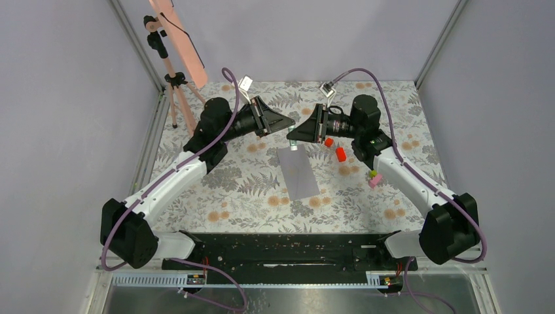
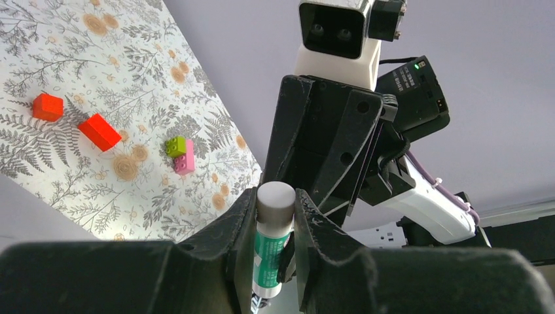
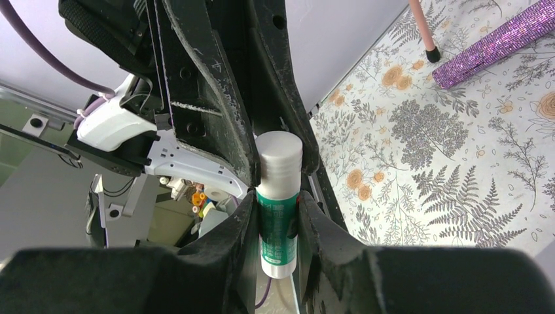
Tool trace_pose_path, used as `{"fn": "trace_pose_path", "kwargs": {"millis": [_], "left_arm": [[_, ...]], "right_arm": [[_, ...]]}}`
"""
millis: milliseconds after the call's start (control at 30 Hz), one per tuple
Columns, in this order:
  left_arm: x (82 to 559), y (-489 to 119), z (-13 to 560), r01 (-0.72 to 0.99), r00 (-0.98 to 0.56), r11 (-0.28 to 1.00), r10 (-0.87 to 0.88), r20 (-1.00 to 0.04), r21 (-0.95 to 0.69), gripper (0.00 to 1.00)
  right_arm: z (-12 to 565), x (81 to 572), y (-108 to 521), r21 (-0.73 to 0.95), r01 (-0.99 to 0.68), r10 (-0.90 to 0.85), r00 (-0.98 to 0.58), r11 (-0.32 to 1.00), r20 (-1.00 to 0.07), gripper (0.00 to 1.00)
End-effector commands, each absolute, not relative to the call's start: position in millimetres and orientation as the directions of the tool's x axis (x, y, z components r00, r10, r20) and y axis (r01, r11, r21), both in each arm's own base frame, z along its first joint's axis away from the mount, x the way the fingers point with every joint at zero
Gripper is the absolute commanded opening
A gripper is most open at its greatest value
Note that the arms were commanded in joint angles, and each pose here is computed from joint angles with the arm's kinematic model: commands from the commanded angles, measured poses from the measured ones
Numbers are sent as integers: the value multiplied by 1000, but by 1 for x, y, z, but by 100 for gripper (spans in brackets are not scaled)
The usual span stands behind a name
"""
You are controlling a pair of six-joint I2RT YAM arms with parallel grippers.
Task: Place the letter into the envelope and seal it
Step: Place the solid glue at the center of the board.
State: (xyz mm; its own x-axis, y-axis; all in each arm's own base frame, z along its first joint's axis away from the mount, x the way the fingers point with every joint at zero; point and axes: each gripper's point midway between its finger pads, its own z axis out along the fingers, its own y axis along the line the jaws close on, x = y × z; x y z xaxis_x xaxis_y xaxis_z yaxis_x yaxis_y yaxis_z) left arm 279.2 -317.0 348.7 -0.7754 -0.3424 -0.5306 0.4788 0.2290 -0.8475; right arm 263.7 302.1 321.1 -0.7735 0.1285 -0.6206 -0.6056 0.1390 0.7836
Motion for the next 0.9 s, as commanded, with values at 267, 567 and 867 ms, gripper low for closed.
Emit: {"fn": "trace_pose_path", "kwargs": {"millis": [267, 567, 867], "left_arm": [[251, -333, 335, 483, -834, 201, -191, -518, -852, 22], [250, -332, 325, 462, -861, 196, -135, -491, -865, 73], [254, -322, 327, 450, -854, 219, -177, -489, -866, 79]], "right_arm": [[355, 281, 297, 695, -698, 258, -649, 173, -716, 0], [318, 299, 260, 743, -590, 345, -658, 316, -670, 0], [293, 316, 237, 762, -496, 380, -666, 416, -641, 0]]}}
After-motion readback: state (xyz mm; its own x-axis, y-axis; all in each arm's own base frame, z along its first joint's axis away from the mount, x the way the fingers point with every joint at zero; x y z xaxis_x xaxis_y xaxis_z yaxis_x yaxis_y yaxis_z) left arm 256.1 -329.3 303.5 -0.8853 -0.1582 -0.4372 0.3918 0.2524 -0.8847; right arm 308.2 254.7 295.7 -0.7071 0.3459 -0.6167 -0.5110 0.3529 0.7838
